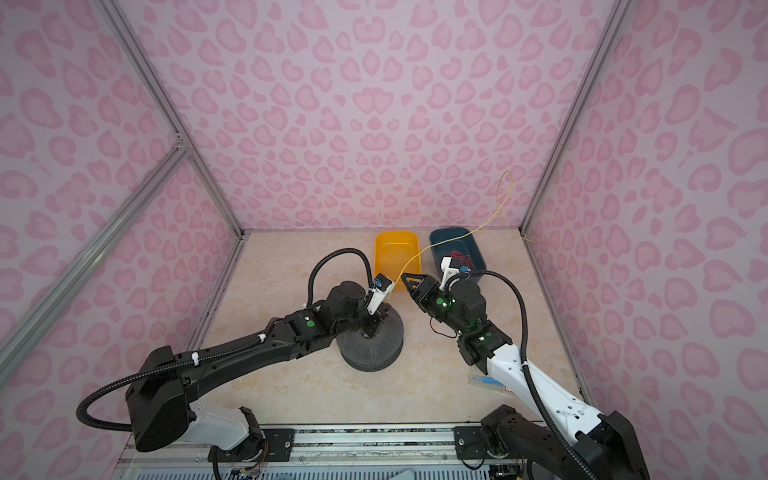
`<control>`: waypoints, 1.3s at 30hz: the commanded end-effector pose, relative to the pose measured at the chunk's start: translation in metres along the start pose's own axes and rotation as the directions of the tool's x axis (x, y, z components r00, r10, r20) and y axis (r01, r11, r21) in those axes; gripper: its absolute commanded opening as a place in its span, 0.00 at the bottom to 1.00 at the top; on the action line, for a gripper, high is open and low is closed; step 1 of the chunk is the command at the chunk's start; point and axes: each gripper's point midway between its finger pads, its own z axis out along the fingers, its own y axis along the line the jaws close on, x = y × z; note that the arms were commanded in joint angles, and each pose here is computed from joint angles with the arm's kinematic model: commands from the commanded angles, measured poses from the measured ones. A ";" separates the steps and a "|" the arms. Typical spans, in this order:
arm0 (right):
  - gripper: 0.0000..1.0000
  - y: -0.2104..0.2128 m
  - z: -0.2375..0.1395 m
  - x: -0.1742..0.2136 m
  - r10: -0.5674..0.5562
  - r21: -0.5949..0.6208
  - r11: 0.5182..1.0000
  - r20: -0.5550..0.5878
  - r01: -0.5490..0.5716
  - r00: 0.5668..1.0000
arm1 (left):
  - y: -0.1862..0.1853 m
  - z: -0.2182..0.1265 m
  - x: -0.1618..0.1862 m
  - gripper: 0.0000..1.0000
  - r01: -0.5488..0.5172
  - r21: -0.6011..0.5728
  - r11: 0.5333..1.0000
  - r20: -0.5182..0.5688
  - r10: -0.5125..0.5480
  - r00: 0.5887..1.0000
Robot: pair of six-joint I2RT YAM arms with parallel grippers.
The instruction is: Wrap the cables
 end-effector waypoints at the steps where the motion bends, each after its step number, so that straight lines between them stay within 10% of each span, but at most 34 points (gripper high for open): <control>1: 0.37 -0.010 -0.002 0.021 -0.048 0.023 0.999 -0.058 0.049 0.997 | -0.007 0.001 0.002 0.04 -0.018 0.041 0.999 -0.040 0.020 0.999; 16: 0.19 -0.004 -0.018 0.039 -0.167 0.020 0.985 -0.088 0.169 0.982 | -0.013 -0.001 -0.008 0.03 0.059 0.169 0.984 -0.057 -0.050 0.997; 39: 0.24 -0.009 0.009 0.041 -0.236 0.047 0.969 -0.114 0.242 0.965 | -0.020 -0.004 -0.005 0.04 0.049 0.210 0.977 -0.078 -0.034 0.996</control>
